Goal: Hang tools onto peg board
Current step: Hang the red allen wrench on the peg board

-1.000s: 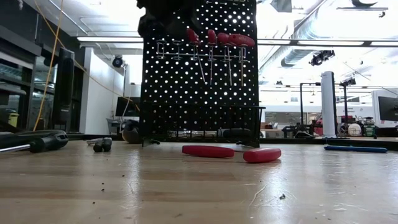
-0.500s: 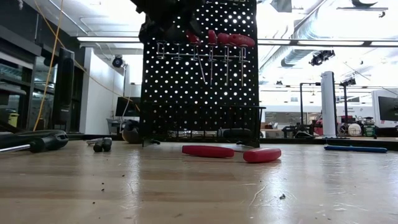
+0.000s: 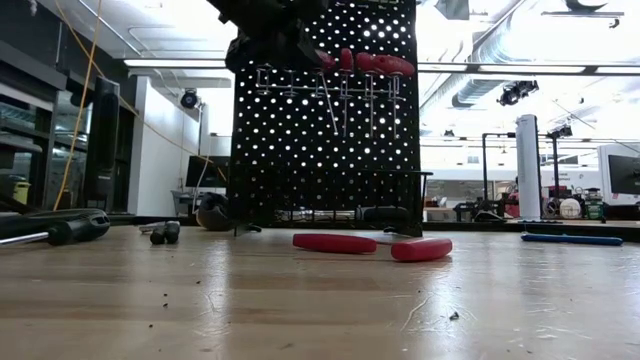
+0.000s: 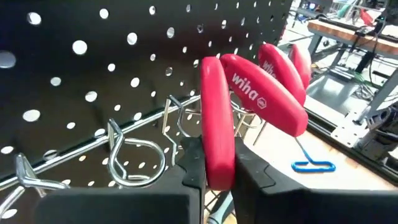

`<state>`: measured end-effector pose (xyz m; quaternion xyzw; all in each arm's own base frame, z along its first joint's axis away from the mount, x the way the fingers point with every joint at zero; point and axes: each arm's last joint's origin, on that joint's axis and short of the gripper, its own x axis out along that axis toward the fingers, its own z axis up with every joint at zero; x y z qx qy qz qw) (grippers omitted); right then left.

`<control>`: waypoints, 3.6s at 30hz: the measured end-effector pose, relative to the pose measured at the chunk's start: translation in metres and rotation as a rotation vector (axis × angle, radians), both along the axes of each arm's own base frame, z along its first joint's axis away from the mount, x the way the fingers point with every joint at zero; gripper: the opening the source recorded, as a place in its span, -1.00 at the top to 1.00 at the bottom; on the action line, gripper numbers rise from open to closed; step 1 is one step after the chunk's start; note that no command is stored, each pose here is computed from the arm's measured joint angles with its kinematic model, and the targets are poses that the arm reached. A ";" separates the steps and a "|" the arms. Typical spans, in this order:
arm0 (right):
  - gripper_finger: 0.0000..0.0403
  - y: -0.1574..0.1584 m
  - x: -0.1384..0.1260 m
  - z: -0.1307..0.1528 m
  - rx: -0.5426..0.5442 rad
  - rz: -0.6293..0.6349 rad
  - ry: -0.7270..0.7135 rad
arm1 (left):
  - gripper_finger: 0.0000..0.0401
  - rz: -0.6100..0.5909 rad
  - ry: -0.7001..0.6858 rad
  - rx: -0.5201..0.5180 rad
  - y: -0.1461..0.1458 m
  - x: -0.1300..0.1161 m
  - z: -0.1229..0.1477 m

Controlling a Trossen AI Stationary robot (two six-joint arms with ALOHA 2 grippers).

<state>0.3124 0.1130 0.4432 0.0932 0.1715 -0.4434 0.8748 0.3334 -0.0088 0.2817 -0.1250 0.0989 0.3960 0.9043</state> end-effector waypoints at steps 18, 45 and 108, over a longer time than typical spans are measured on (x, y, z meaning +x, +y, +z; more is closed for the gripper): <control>0.01 -0.001 0.000 0.000 -0.002 -0.001 0.002 | 0.85 -0.050 -0.004 0.129 0.001 -0.013 0.029; 0.01 -0.002 0.001 0.000 -0.005 -0.009 -0.002 | 0.85 -0.265 0.161 0.183 0.008 -0.040 0.046; 0.01 -0.023 0.078 -0.262 0.765 0.220 0.486 | -0.06 -0.641 -0.091 -0.459 -0.080 -0.130 -0.009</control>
